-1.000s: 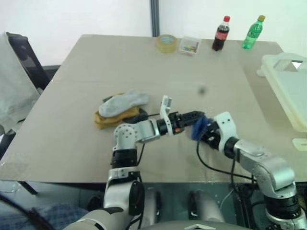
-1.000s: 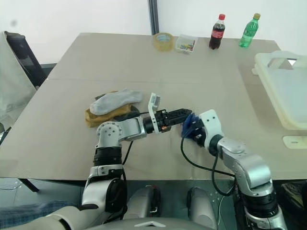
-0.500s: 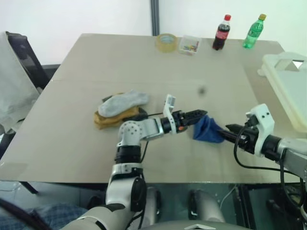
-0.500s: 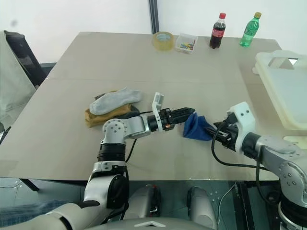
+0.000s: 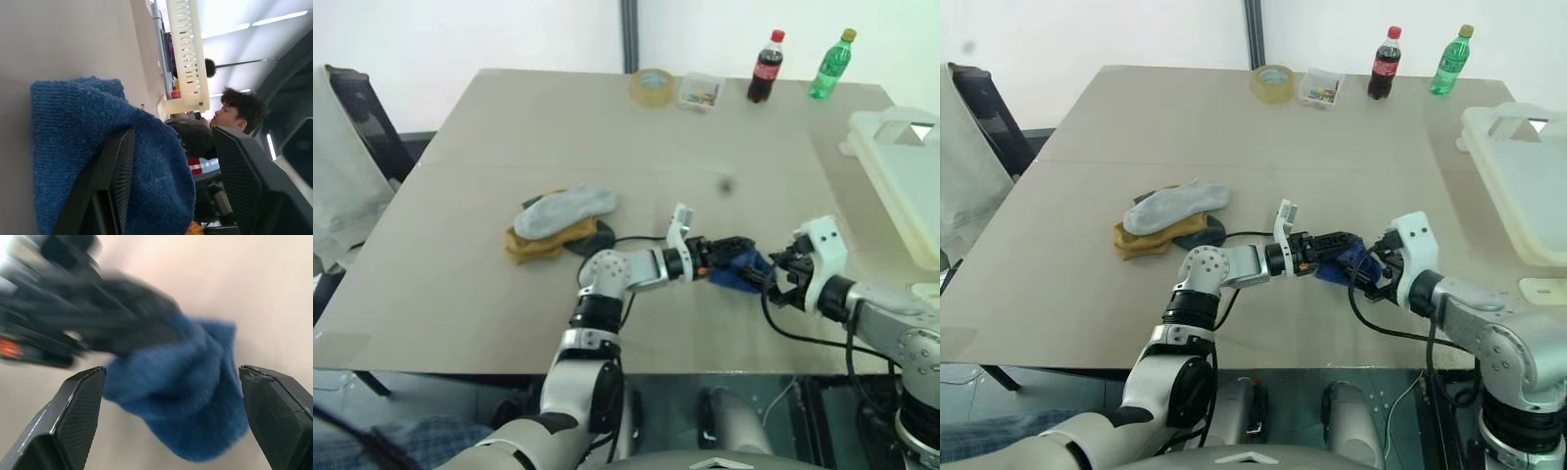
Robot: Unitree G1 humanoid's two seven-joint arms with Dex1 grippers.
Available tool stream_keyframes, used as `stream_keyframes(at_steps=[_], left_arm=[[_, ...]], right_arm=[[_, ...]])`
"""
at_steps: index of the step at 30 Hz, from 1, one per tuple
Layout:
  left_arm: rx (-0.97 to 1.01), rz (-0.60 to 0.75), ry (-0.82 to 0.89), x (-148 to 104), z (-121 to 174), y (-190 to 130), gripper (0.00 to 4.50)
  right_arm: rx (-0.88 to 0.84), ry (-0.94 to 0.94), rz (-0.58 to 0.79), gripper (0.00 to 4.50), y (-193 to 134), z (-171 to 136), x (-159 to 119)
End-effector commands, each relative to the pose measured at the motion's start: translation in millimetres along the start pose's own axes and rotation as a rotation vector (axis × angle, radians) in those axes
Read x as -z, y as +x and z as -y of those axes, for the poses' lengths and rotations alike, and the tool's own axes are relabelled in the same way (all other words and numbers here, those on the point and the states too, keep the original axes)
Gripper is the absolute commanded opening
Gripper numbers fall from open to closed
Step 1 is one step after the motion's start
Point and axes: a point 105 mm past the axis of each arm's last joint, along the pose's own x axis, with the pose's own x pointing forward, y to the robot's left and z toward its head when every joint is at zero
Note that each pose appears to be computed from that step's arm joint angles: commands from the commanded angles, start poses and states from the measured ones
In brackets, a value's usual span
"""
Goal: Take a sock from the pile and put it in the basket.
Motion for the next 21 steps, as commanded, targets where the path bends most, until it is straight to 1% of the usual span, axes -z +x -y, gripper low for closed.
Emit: stream_keyframes(at_steps=[1, 3, 6, 8, 11, 14, 16, 19, 20, 21], left_arm=[[0.019, -0.015, 0.017, 2, 5, 6, 2.68], [0.019, -0.015, 0.021, 2, 4, 5, 2.68], [0.017, -0.015, 0.026, 3, 3, 5, 2.68], [0.011, -0.023, 0.037, 5, 2, 5, 2.68], [0.005, -0.030, 0.046, 8, 1, 4, 2.68], [0.006, -0.032, 0.051, 8, 1, 4, 2.68], [0.004, -0.032, 0.053, 8, 0, 4, 2.68], [-0.012, -0.041, 0.060, 11, -4, 2, 2.68], [-0.014, -0.042, 0.062, 11, -4, 2, 2.68], [-0.014, -0.043, 0.063, 11, -4, 2, 2.68]], right_arm=[[0.094, 0.049, 0.001, 4.45, 2, 21, 9], [0.130, 0.080, -0.032, 4.45, 3, 29, 21], [0.098, 0.141, -0.064, 4.45, 7, 24, 33], [0.049, 0.186, -0.044, 4.45, 11, 15, 30], [-0.060, 0.310, 0.007, 4.45, 19, -5, 22], [-0.132, 0.369, 0.017, 4.45, 24, -20, 20], [-0.155, 0.389, 0.028, 3.93, 27, -25, 19], [-0.178, 0.381, 0.025, 2.76, 29, -32, 18], [-0.186, 0.380, 0.022, 2.22, 29, -33, 19], [-0.191, 0.381, 0.020, 1.80, 29, -34, 19]])
